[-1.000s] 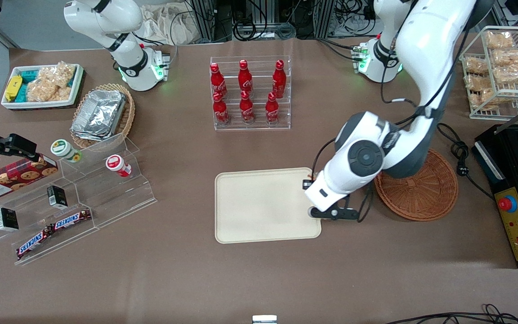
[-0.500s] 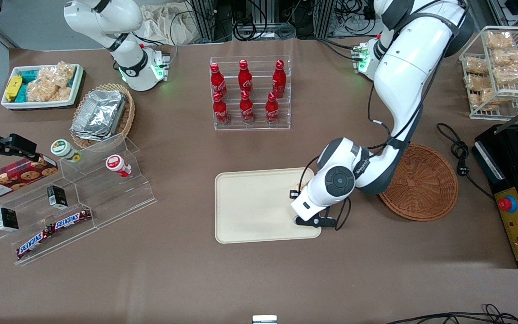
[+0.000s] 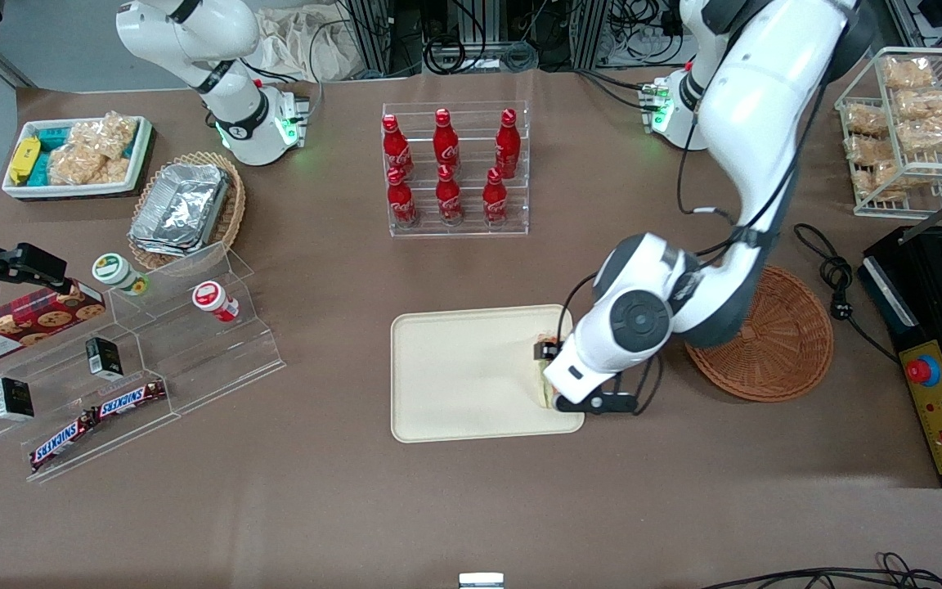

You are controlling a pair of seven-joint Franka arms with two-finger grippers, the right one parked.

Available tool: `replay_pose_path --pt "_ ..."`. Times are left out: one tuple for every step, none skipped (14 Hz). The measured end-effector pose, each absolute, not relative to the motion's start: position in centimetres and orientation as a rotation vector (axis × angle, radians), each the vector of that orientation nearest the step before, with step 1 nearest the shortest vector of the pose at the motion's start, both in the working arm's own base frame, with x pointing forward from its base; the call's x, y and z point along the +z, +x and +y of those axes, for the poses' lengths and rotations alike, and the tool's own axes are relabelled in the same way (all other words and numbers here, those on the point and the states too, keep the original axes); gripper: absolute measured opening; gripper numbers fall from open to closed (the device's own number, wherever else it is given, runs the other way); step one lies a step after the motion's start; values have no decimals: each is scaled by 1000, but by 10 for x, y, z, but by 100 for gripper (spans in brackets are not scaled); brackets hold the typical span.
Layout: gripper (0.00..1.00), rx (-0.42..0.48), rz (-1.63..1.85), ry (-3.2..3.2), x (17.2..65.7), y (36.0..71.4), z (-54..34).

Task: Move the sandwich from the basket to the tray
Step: 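Carry the sandwich to the cream tray and lower it down, then open the left gripper and withdraw it back over the basket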

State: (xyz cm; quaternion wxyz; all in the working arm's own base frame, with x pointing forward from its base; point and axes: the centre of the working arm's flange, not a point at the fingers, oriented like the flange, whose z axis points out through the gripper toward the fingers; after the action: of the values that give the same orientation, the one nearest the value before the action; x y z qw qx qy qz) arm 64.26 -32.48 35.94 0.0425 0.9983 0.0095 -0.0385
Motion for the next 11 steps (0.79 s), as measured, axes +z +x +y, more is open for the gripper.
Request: replay_pose_path --pt "100 -75 70 3057 394 648 -304" --pt "100 -37 120 3059 427 652 -278" --pt "99 -11 158 3063 455 654 -250" --pt "99 1 165 3073 481 654 -222" --pt "99 -8 146 3087 503 652 -195" --pt "99 -28 116 3102 522 649 -170" --pt "99 -42 74 3113 539 646 -144" --pt "99 -42 35 3120 555 643 -120" --pt "99 -31 16 3124 568 641 -98" --pt "99 -27 24 3128 577 638 -79" --pt "99 -30 40 3131 584 635 -63"
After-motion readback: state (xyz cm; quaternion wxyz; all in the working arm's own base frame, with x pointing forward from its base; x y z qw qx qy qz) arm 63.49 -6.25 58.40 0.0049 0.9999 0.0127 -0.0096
